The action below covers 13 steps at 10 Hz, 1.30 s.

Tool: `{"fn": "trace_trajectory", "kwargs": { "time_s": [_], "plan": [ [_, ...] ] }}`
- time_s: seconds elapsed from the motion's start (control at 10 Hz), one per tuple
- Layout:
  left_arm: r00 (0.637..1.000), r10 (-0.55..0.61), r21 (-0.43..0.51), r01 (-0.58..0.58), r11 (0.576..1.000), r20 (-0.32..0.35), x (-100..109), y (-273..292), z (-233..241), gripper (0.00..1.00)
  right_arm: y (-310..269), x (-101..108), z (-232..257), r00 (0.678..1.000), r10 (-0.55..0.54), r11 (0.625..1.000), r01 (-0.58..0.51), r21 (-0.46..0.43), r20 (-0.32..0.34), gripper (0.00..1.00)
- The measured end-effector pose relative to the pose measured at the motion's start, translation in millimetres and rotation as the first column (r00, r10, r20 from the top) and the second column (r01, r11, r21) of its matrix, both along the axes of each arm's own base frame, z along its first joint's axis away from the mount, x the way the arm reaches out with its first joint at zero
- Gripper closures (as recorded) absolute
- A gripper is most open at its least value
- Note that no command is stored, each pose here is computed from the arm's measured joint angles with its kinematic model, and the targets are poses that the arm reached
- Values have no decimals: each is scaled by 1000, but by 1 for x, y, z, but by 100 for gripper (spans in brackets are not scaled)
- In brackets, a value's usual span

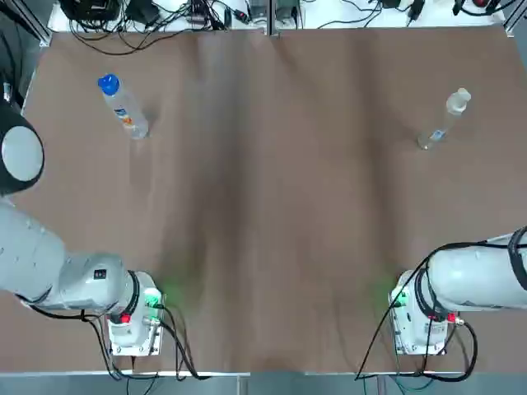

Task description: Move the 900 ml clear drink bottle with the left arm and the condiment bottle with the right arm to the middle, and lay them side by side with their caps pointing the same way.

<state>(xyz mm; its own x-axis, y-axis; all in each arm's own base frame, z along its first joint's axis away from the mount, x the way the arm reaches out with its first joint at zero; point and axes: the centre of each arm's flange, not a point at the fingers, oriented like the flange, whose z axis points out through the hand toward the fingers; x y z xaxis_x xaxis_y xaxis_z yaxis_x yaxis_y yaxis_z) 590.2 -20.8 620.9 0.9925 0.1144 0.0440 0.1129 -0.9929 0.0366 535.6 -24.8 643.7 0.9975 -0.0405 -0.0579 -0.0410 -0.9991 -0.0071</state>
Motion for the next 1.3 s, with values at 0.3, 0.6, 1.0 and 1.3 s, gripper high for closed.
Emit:
{"fn": "trace_trajectory", "kwargs": {
  "time_s": [0.3, 0.6, 1.0, 1.3],
  "plan": [
    [1000, -1, -1, 1, 1000, -2, 1, -1, -1, 0, 0, 0, 0, 1000, 0, 1000, 0, 0, 0, 1],
    [998, 11, -21, -12, 1000, -62, 11, 4, -31, 0, 0, 0, 0, 1000, 0, 1000, 0, 0, 0, 1],
    [978, 40, -21, -45, 999, -203, 12, 24, -88, 0, -1, 0, 0, 1000, -3, 1000, 3, 0, -1, 1],
    [976, 73, -22, -79, 997, -207, 11, 50, -91, 0, -12, -1, 0, 1000, -23, 1000, 23, -1, 0, 1]
  ]
}}
